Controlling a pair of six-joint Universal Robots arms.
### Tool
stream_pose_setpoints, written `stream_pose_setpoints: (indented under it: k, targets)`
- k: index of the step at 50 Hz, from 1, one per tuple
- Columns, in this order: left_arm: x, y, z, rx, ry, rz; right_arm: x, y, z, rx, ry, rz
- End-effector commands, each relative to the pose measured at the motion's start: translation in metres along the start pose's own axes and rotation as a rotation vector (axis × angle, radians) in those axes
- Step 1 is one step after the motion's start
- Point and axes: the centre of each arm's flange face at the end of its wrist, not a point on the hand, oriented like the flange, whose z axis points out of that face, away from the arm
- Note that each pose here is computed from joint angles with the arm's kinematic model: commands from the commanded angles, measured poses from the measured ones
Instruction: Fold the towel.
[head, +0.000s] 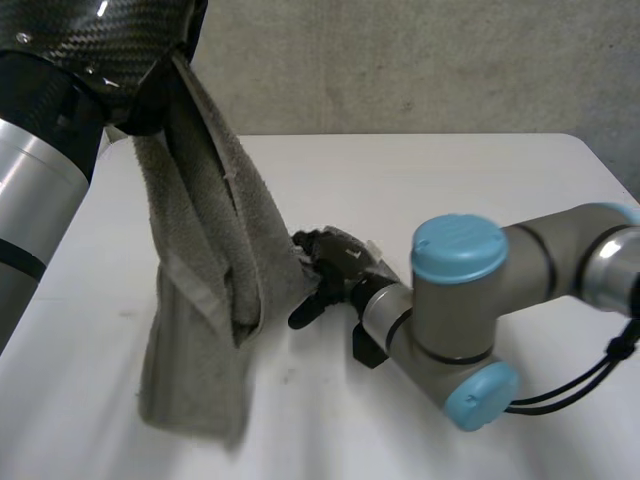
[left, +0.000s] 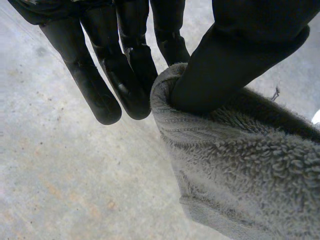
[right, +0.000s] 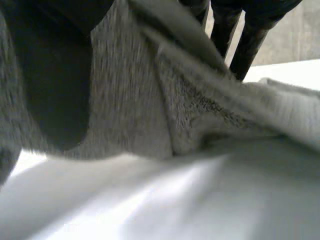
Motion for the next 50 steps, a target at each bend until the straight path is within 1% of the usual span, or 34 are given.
stream_pose_setpoints:
  k: [1,2,4,5,7,8,10,11,13,14,16,17,19,20,22,24,25,27,28,30,31,33,34,36,37,39,45,47,48,50]
  targets:
    - [-0.005,-0.005,0.002,0.014,-0.022,-0.014,-0.008,0.010,0.006,0.005,-0.011,-0.024]
    - [-0.005,-0.005,0.002,0.014,-0.022,-0.014,-0.008,0.009,0.006,0.005,-0.011,-0.024]
    - [-0.006,0.000,0.002,0.000,-0.026,-0.010,-0.004,-0.019,-0.001,0.095,0.026,-0.032]
    - [-0.006,0.000,0.002,0.000,-0.026,-0.009,-0.004,-0.019,-0.001,0.095,0.026,-0.032]
    - [-0.011,0.011,0.004,-0.035,-0.042,0.003,0.008,-0.071,-0.025,0.217,0.090,-0.065]
    - [-0.011,0.011,0.004,-0.035,-0.042,0.003,0.009,-0.071,-0.025,0.218,0.091,-0.065]
    - [-0.020,0.028,0.005,-0.082,-0.074,0.020,0.037,-0.123,-0.050,0.317,0.176,-0.161]
    - [-0.020,0.028,0.005,-0.082,-0.075,0.020,0.037,-0.123,-0.050,0.317,0.176,-0.162]
    - [-0.028,0.047,0.005,-0.137,-0.098,0.034,0.052,-0.148,-0.068,0.309,0.212,-0.277]
    - [-0.028,0.047,0.005,-0.138,-0.098,0.034,0.052,-0.148,-0.068,0.309,0.212,-0.278]
    - [-0.027,0.062,0.001,-0.180,-0.096,0.036,0.044,-0.160,-0.081,0.259,0.186,-0.365]
    - [-0.027,0.062,0.001,-0.180,-0.096,0.036,0.044,-0.161,-0.081,0.259,0.186,-0.365]
    - [-0.022,0.070,-0.004,-0.208,-0.080,0.031,0.028,-0.180,-0.094,0.251,0.155,-0.408]
    - [-0.022,0.070,-0.004,-0.208,-0.080,0.031,0.028,-0.180,-0.094,0.251,0.155,-0.408]
    - [-0.016,0.080,-0.008,-0.240,-0.062,0.027,0.023,-0.194,-0.099,0.241,0.142,-0.414]
    - [-0.013,0.085,-0.011,-0.259,-0.051,0.024,0.026,-0.197,-0.098,0.225,0.145,-0.413]
    - [-0.010,0.089,-0.013,-0.274,-0.042,0.019,0.033,-0.193,-0.089,0.186,0.149,-0.409]
    - [-0.003,0.102,-0.019,-0.317,-0.020,-0.002,0.049,-0.175,-0.065,0.074,0.161,-0.446]
    - [-0.003,0.103,-0.019,-0.317,-0.020,-0.003,0.049,-0.174,-0.065,0.073,0.161,-0.447]
    - [0.010,0.125,-0.022,-0.378,0.014,-0.042,0.068,-0.154,-0.045,-0.043,0.189,-0.513]
    - [0.010,0.126,-0.022,-0.378,0.014,-0.042,0.068,-0.154,-0.045,-0.044,0.189,-0.513]
    - [0.020,0.145,-0.021,-0.425,0.039,-0.071,0.090,-0.131,-0.024,-0.148,0.222,-0.552]
    - [0.020,0.145,-0.021,-0.425,0.040,-0.071,0.090,-0.131,-0.024,-0.149,0.222,-0.552]
    - [0.031,0.167,-0.020,-0.490,0.069,-0.085,0.110,-0.114,-0.009,-0.208,0.285,-0.574]
    - [0.031,0.167,-0.020,-0.490,0.069,-0.085,0.110,-0.114,-0.009,-0.208,0.285,-0.574]
    - [0.037,0.184,-0.016,-0.530,0.084,-0.089,0.122,-0.102,0.000,-0.238,0.333,-0.590]
    - [0.040,0.201,-0.007,-0.551,0.083,-0.089,0.115,-0.110,0.003,-0.184,0.386,-0.619]
    - [0.039,0.205,-0.002,-0.554,0.076,-0.089,0.098,-0.134,-0.006,-0.085,0.387,-0.639]
    - [0.039,0.205,-0.002,-0.554,0.076,-0.089,0.098,-0.134,-0.006,-0.084,0.387,-0.640]
    - [0.037,0.203,0.002,-0.542,0.070,-0.088,0.083,-0.152,-0.023,-0.013,0.386,-0.648]
